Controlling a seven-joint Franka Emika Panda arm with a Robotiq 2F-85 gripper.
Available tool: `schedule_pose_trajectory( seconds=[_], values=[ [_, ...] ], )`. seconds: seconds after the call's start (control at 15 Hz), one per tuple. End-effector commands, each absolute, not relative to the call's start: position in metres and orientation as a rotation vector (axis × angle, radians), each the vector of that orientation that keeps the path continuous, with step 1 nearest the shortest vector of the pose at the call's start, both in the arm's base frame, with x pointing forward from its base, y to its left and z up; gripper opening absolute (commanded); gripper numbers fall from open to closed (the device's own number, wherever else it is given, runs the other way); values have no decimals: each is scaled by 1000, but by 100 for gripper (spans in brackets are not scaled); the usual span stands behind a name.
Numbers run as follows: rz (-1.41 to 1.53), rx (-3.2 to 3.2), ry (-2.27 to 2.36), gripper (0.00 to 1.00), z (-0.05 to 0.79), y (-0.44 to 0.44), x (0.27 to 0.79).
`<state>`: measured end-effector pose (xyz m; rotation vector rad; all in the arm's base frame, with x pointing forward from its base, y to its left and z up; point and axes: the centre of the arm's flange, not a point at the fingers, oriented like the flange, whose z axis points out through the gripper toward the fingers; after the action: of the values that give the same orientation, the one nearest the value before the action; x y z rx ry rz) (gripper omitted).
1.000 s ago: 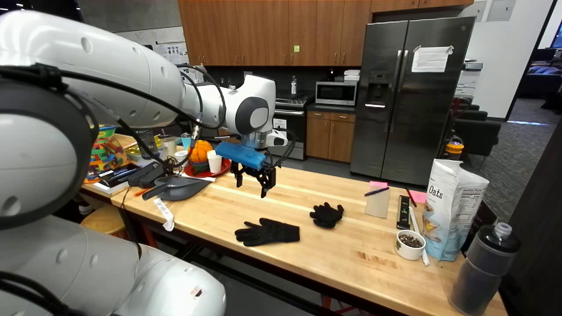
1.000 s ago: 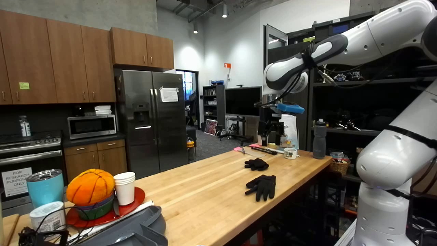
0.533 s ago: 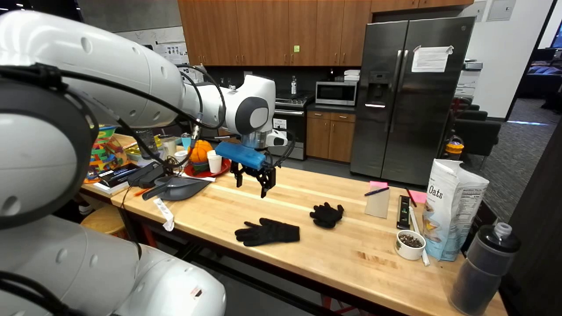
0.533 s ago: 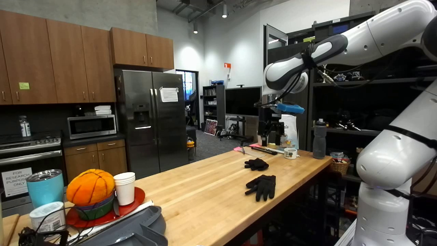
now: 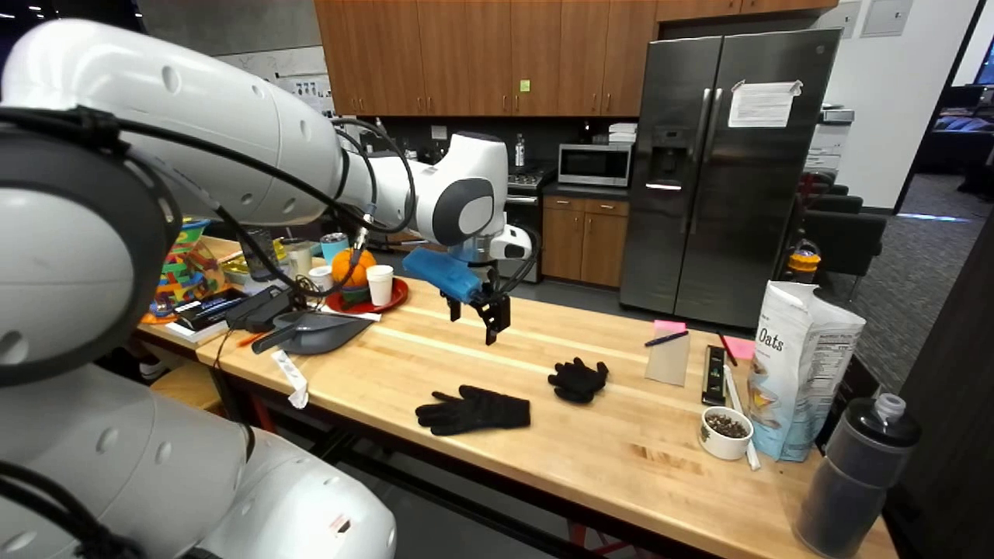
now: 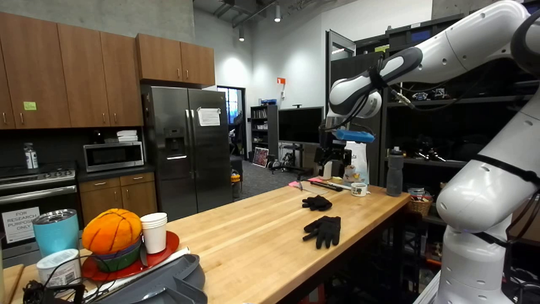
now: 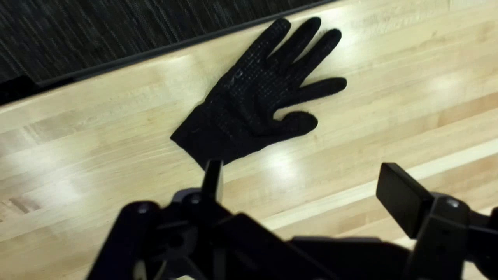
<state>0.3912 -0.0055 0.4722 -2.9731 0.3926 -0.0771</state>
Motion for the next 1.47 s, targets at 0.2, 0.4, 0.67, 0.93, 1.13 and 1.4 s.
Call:
schedule_pose_trajectory(
  seconds=[0.2, 0.4, 0.67, 0.93, 1.13, 1.4],
  values=[
    [-243, -2850, 758, 100, 436, -38, 438],
    [-235, -2816, 824, 100, 417, -44, 453],
    [-169, -2787, 882, 100, 394, -49, 464],
    [11, -2712, 1008, 100, 377, -55, 468],
    [117, -2657, 1071, 100, 367, -58, 467],
    [151, -2569, 1153, 100, 362, -78, 468]
  ],
)
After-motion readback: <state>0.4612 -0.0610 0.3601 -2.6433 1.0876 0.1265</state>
